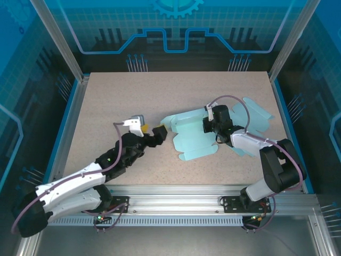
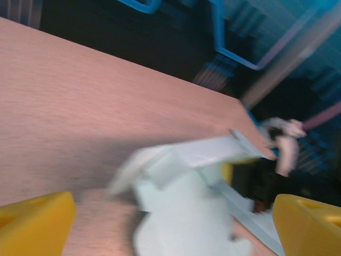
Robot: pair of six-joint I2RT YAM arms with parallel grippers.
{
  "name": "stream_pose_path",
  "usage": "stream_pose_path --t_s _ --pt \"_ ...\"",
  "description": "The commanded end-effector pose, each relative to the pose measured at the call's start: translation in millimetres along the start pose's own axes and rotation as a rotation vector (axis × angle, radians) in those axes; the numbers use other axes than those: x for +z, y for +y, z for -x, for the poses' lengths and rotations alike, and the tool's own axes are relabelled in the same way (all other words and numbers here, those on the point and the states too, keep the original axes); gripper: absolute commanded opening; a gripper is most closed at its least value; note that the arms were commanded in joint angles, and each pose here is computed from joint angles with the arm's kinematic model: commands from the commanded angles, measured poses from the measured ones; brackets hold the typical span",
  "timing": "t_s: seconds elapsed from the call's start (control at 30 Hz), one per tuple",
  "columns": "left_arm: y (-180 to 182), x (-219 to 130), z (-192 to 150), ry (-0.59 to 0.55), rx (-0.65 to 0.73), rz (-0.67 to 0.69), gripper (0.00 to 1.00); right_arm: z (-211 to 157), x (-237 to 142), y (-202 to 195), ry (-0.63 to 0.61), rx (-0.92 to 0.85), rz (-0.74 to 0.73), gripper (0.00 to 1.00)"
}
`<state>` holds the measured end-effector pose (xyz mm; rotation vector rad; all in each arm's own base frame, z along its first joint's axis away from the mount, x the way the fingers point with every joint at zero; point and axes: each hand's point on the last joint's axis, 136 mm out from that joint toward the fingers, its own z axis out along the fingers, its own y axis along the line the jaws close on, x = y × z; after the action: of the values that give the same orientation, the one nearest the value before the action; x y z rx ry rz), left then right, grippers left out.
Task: Fold the paper box
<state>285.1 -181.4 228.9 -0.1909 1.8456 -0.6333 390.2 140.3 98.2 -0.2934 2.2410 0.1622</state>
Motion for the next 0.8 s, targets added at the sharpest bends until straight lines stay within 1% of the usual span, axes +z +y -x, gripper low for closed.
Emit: stream_pose_path --t_s 0.0,0.1,0.23,0.4,0.57,0.77 --pt "70 -3 -1 0.027 0.063 0.284 0.96 18 -2 10 -0.044 -0.009 0.029 0.0" --pt "99 7 -5 0.075 -0.003 0.344 0.94 17 -2 10 -0.043 -0.008 0.029 0.0" --pt "116 26 -9 0.123 -0.005 0.382 0.92 17 -3 11 -0.043 -0.01 0.031 0.0" --pt "119 65 -20 0.186 -0.009 0.376 0.86 17 -4 11 -0.046 -0.006 0.034 0.0" --pt "115 100 -43 0.259 -0.011 0.334 0.84 17 -4 11 -0.047 -0.007 0.036 0.0" --pt "96 124 -65 0.327 -0.037 0.202 0.81 18 -3 11 -0.045 -0.008 0.036 0.0"
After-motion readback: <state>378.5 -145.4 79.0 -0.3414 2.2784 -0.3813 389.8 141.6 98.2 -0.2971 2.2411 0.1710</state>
